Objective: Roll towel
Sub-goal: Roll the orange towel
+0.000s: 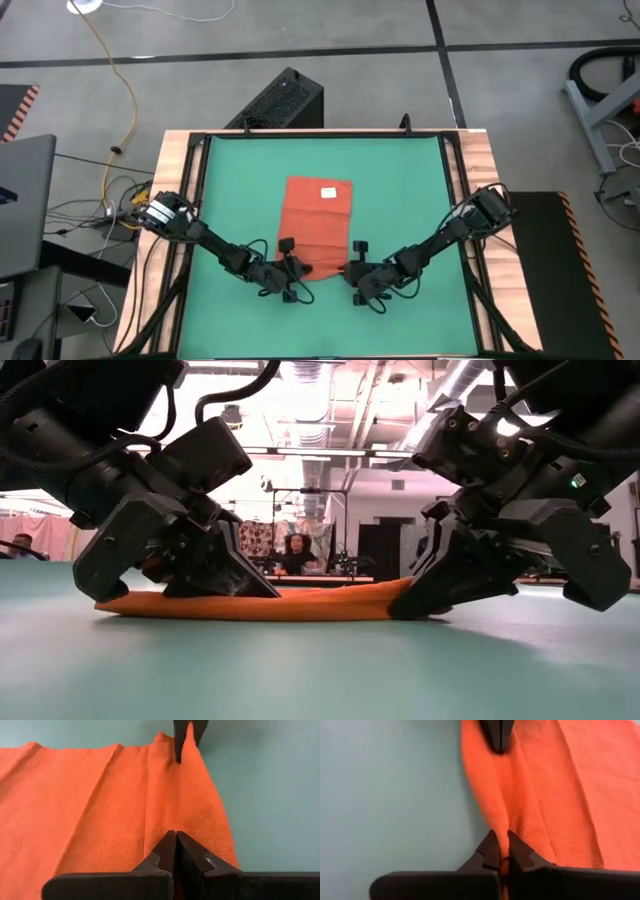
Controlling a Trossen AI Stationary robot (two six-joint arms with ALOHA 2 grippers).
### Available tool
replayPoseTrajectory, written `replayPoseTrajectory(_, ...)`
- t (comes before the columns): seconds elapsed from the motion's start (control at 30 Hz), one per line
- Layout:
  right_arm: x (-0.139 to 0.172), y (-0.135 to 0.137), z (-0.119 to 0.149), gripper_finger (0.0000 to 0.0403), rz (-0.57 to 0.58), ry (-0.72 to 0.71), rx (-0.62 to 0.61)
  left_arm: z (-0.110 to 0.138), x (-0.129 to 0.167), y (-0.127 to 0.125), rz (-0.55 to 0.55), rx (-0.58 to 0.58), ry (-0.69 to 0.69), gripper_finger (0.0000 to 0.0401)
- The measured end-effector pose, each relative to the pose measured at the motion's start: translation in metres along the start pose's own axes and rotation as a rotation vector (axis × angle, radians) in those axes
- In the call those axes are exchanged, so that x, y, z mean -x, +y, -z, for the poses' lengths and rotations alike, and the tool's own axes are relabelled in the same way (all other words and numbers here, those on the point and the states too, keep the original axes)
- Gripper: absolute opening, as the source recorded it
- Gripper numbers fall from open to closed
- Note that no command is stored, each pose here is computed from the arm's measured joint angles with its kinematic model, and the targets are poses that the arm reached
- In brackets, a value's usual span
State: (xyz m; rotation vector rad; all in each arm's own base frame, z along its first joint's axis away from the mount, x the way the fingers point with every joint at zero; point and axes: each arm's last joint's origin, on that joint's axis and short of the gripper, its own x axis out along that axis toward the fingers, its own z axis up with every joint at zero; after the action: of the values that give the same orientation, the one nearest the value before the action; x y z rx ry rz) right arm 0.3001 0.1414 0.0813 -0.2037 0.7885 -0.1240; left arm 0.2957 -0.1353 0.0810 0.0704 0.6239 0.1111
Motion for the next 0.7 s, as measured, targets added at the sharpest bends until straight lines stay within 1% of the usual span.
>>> replayPoseTrajectory(0.07, 0.003, 0.001, -0.002, 0.0017, -0.005, -0.005, 0.003, -0.003, 0.001, 0.0, 0.008, 0.018, -0.017, 0.0)
replayPoseTrajectory(0.17, 0.007, -0.001, -0.005, 0.0026, -0.016, -0.01, -0.014, -0.016, 0.009, -0.001, 0.039, 0.031, -0.074, 0.0)
replayPoseTrajectory(0.27, 0.011, -0.002, -0.008, 0.002, -0.034, -0.015, -0.02, -0.027, 0.018, 0.0, 0.041, -0.019, -0.119, 0.0)
replayPoseTrajectory(0.37, 0.015, -0.003, -0.011, 0.0016, -0.042, -0.022, -0.025, -0.035, 0.023, 0.002, 0.009, -0.067, -0.15, 0.0)
replayPoseTrajectory(0.53, 0.022, -0.004, -0.016, 0.0016, -0.091, -0.031, -0.044, -0.028, 0.022, 0.005, -0.017, -0.14, -0.081, 0.0)
replayPoseTrajectory(0.7, 0.032, -0.008, -0.019, 0.0016, -0.122, 0.001, -0.095, -0.017, 0.012, 0.009, -0.039, -0.157, -0.025, 0.0)
